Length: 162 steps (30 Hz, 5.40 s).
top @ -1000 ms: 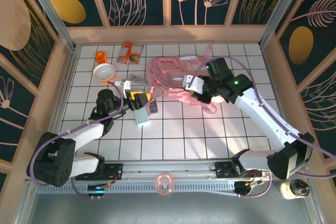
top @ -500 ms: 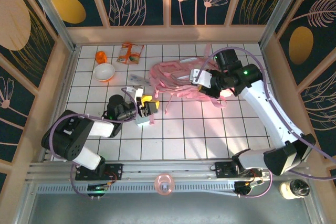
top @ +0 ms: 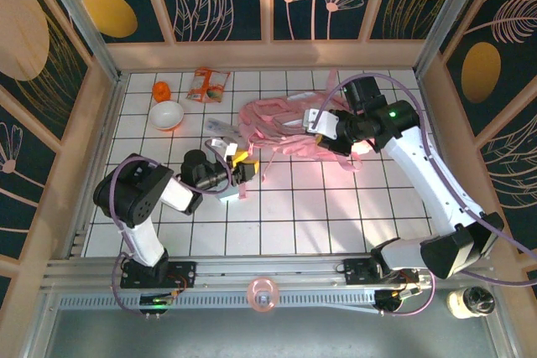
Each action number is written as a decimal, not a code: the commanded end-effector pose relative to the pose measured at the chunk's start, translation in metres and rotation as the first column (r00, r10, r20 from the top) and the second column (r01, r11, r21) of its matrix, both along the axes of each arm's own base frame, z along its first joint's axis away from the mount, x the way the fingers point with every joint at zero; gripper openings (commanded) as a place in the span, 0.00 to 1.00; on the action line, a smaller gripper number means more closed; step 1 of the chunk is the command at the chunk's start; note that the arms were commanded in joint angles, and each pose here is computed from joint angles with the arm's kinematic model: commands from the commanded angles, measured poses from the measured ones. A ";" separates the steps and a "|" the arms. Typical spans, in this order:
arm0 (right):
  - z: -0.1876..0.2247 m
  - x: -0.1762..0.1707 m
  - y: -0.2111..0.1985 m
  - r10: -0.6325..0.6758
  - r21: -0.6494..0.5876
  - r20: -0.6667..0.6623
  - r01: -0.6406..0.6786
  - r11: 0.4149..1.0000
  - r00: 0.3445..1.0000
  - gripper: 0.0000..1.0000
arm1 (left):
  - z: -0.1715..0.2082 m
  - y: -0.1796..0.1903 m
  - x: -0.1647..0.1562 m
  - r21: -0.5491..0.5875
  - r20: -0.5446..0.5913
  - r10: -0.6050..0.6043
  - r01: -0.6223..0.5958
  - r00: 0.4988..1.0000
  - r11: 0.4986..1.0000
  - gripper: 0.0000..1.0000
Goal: Pack the student bag
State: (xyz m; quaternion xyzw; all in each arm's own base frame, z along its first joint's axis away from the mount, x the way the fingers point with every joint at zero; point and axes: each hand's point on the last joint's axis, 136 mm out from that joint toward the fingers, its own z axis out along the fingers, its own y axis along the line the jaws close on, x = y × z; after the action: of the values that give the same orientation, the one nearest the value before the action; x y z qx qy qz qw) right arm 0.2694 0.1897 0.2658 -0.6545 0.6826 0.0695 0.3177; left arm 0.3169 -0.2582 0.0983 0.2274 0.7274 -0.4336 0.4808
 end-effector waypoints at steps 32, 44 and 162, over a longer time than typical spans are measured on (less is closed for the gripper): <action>0.018 0.037 0.009 -0.167 0.150 0.119 0.149 0.977 0.979 0.00 | 0.050 -0.025 -0.006 -0.127 0.102 -0.136 0.149 0.985 0.981 0.00; -0.012 0.060 0.028 -0.371 0.315 0.146 0.313 0.896 0.917 0.00 | 0.075 -0.041 -0.043 0.029 0.053 -0.313 0.312 0.948 0.950 0.00; -0.061 -0.033 0.014 -0.256 0.357 -0.849 0.858 0.369 0.463 0.00 | 0.060 -0.069 -0.052 0.590 0.289 -0.574 0.329 0.766 0.737 0.95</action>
State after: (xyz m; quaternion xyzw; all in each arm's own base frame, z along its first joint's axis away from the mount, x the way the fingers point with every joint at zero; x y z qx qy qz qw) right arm 0.2341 0.1903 0.1674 -0.0166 0.8702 0.4170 0.2620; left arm 0.2672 -0.3134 0.1442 0.5877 0.6466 -0.2497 0.4173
